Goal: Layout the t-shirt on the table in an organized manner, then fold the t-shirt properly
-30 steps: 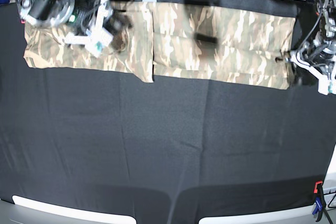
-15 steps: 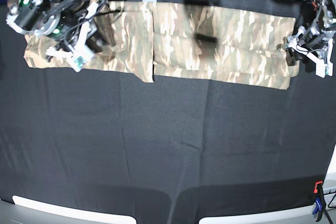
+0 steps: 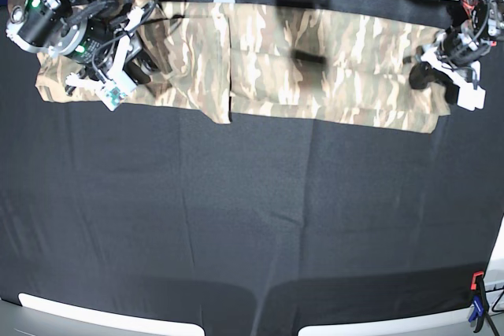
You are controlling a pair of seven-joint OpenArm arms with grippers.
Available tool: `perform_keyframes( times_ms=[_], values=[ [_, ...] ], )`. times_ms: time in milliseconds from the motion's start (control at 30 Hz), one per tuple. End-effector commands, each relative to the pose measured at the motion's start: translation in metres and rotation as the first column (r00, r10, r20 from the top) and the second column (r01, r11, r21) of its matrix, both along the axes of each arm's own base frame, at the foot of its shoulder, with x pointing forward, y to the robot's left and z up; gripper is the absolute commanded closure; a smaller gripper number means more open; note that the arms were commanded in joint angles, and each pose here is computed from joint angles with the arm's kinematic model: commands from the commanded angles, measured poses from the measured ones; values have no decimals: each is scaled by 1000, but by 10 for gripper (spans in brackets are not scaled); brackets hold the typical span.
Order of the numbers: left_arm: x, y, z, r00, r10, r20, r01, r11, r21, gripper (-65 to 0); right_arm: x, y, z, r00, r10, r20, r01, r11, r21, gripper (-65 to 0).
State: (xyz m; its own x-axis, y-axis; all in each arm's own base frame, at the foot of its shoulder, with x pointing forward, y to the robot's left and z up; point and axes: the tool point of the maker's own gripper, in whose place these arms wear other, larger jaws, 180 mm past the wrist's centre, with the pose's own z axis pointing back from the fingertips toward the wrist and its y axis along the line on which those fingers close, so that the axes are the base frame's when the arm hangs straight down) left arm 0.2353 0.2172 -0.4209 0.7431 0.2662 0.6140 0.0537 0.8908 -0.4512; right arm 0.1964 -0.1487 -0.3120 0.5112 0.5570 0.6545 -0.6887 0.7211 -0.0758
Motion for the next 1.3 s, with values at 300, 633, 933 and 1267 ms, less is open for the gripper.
perform_keyframes(
  times_ms=[300, 633, 933, 1267],
  values=[
    [34, 92, 11, 968, 246, 53, -247, 890, 382, 0, 21, -38, 18, 989, -78, 129, 92, 990, -107, -115],
    [36, 55, 63, 987, 137, 78, -155, 937, 312, 0, 30, -93, 33, 953, -231, 197, 259, 957, -130, -115],
    [11, -79, 126, 973, 13, 229, -9, 1000, -15, 0, 24, -104, 0, 948, -306, 86, 310, 950, -38, -115],
    [-8, -182, 106, 974, -154, 167, 167, 984, -68, 0, 24, -102, 0, 948, -306, 81, 309, 951, -17, -115]
  ],
)
